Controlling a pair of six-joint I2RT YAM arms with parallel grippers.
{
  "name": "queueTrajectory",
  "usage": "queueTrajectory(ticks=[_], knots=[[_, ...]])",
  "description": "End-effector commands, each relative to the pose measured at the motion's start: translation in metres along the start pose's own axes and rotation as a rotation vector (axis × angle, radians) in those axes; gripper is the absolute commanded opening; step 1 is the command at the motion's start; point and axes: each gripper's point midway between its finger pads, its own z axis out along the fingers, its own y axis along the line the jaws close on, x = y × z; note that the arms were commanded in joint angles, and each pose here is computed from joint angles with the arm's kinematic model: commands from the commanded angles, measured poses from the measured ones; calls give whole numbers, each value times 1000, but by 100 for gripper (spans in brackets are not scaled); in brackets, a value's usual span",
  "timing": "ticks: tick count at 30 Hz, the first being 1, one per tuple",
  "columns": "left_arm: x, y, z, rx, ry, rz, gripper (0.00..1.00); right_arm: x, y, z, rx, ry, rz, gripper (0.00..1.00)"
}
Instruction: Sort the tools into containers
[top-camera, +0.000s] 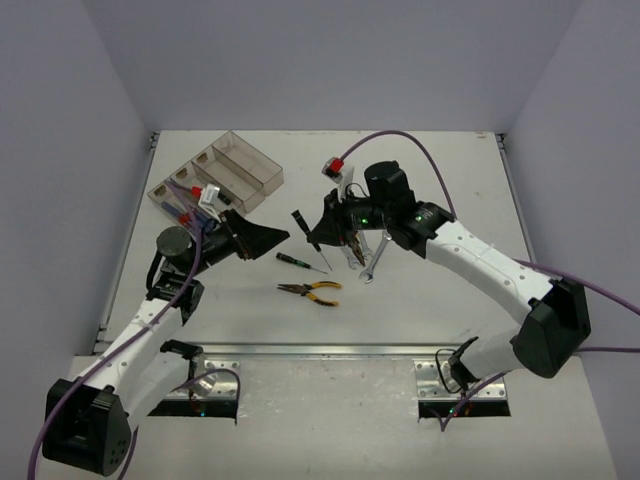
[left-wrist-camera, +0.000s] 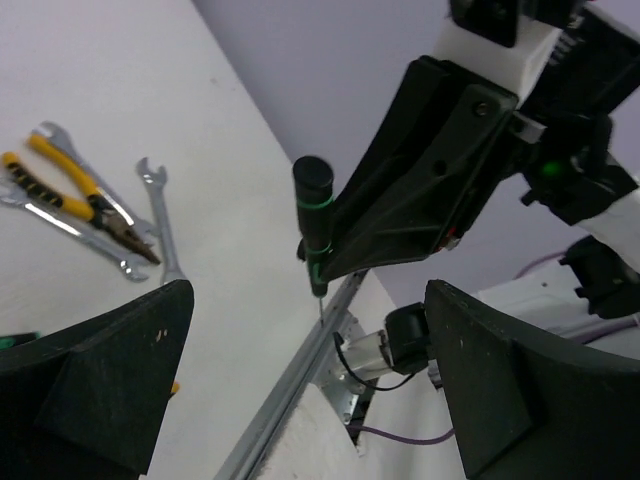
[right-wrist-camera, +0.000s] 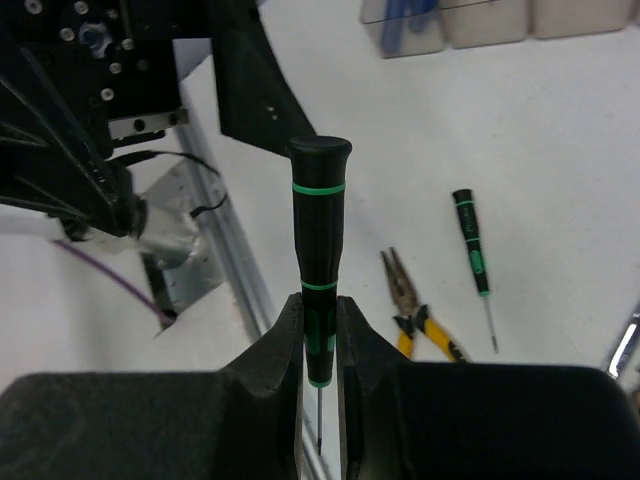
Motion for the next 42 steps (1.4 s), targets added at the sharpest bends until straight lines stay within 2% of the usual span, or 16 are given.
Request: queueTrajectory(ticks=[1,2,6,12,17,19,22,23,24,27,31,32,34,36,39,42], knots=[[-29,-52,10,177,-118,87,84,-13,49,-15,-227,-69,-24,0],[-28,-52,12,177,-116,80,80,-14,54,-18,-242,-73,-24,0],[-20,-58,22,194,-91,63,48,-15,62,-21,-257,-75,-24,0],[-6,-62,33,205,-52,39,42,-24,66,-22,-266,-101,-37,0],[-12,-79,40,247,-55,57,2,-26,60,-15,-248,-100,-31,0],[-13,-74,44,214,-52,49,0,-26,55,-14,-225,-100,-29,8],[-34,-56,54,64,-103,55,0,-23,29,-14,-70,-111,-19,55],[-42,-21,54,-126,-134,32,0,-19,17,-21,16,-114,-5,83],[-50,14,47,-320,-167,12,0,-15,3,-30,111,-121,7,99],[-111,89,-5,-757,-344,-4,0,-2,-49,-66,458,-170,19,99],[-182,170,-69,-1142,-511,-36,0,26,-66,-84,561,-144,-2,99],[-205,172,-78,-1195,-566,-20,0,29,-67,-83,563,-135,-5,99],[-219,216,-94,-1316,-563,-76,0,39,-75,-85,593,-113,-14,99],[-243,226,-95,-1328,-596,-95,0,49,-78,-84,596,-90,-16,99],[-264,269,-100,-1435,-576,-108,0,63,-85,-82,610,-51,-24,99],[-255,308,-95,-1490,-501,-122,0,70,-89,-84,623,-35,-28,99]])
